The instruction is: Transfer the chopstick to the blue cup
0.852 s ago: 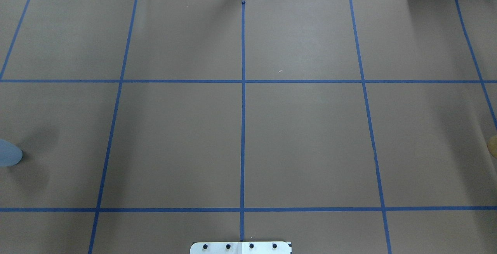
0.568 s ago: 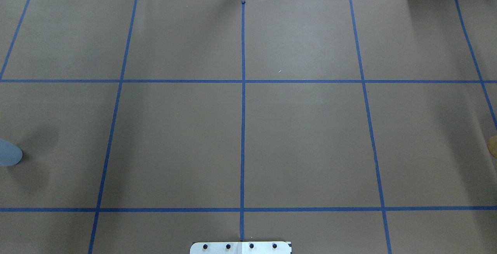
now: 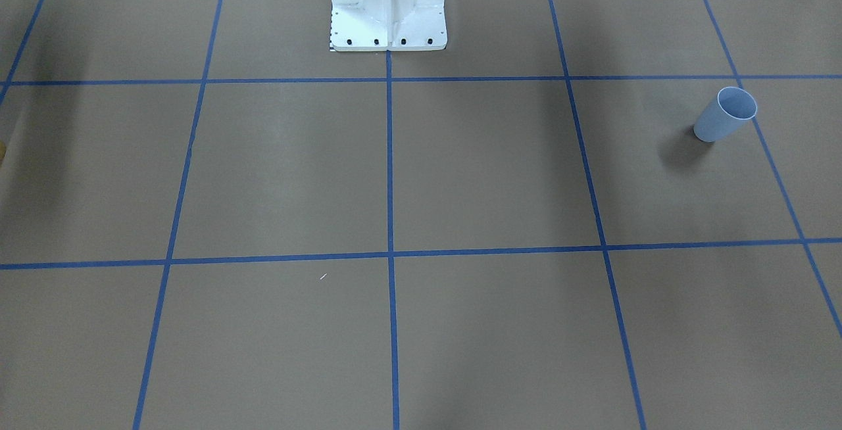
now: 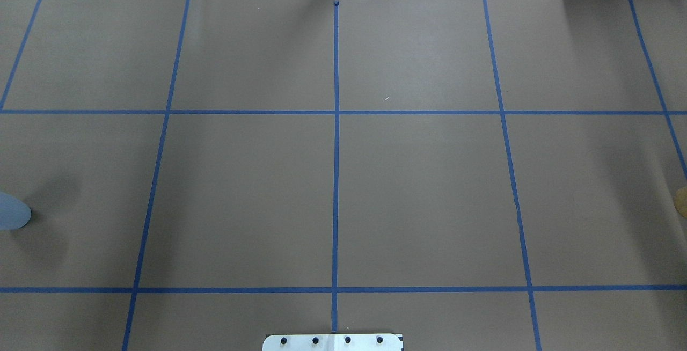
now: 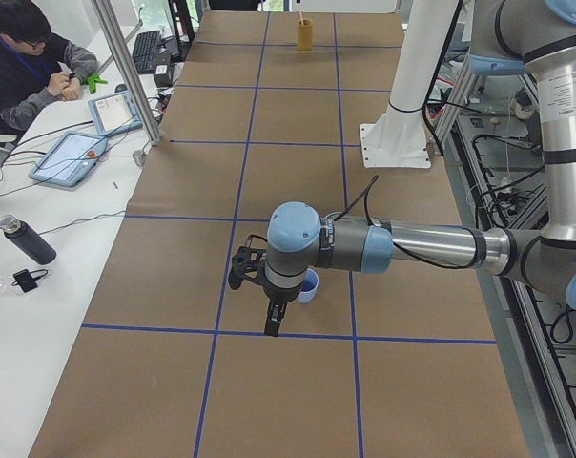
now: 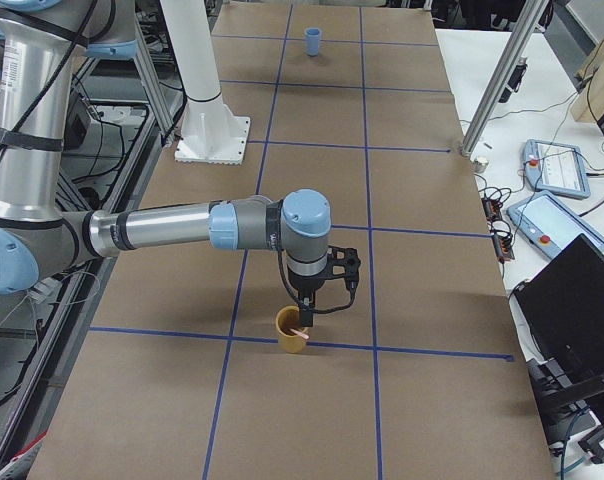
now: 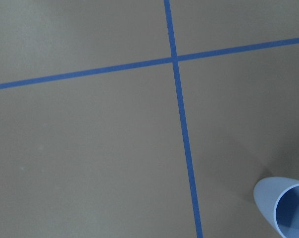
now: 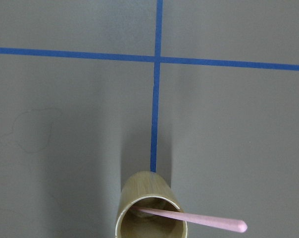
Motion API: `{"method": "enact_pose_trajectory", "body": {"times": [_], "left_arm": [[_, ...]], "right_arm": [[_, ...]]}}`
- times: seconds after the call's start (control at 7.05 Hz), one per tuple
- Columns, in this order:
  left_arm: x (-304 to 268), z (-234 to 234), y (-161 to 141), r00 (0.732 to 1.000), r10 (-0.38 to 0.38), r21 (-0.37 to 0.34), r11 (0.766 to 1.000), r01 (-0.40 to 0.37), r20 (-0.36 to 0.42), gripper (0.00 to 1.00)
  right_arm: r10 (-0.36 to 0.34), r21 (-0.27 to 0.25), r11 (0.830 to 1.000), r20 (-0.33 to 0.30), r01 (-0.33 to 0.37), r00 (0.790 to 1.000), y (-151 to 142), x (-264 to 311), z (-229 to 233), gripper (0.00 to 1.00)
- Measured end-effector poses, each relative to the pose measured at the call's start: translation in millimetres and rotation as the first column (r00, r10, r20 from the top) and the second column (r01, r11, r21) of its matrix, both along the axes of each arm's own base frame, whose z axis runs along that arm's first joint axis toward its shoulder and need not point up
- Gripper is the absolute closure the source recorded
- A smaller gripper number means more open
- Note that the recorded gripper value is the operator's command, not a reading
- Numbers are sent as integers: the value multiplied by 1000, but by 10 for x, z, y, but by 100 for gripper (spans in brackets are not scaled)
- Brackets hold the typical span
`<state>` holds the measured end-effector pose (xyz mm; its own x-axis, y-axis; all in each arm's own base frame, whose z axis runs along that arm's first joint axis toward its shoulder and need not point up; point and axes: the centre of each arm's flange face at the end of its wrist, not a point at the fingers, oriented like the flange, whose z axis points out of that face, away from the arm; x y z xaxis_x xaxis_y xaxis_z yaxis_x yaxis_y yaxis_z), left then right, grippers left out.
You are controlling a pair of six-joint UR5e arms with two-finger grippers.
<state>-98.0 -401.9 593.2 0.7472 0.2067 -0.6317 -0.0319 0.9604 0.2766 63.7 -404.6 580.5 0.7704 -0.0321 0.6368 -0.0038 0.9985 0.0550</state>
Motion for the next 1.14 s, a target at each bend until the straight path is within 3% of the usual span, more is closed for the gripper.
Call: {"method": "enact_pose_trajectory", "body": {"times": [0.28, 0.43, 0.71, 0.85, 1.14], "left_arm": [[-24, -210, -242, 1000, -7, 203, 979, 4, 14, 1], [-23, -246, -378, 1000, -9, 250, 968, 9, -1, 1], [24, -266, -419, 997, 3, 274, 962, 17, -73, 1], [69, -318, -400, 995, -7, 280, 959, 36, -104, 1], [347, -311, -291, 978, 2, 215, 976, 44, -209, 1]], "right_arm": [[13, 73, 997, 5, -13, 1000, -159, 23, -269, 0], [26, 98, 995, 24, -28, 999, -151, 85, -341, 0], [33, 203, 978, 78, -48, 996, -16, 179, -424, 0], [62, 214, 973, 105, -84, 992, -11, 144, -479, 0], [131, 152, 976, 152, -154, 980, -69, -138, -638, 0]]}}
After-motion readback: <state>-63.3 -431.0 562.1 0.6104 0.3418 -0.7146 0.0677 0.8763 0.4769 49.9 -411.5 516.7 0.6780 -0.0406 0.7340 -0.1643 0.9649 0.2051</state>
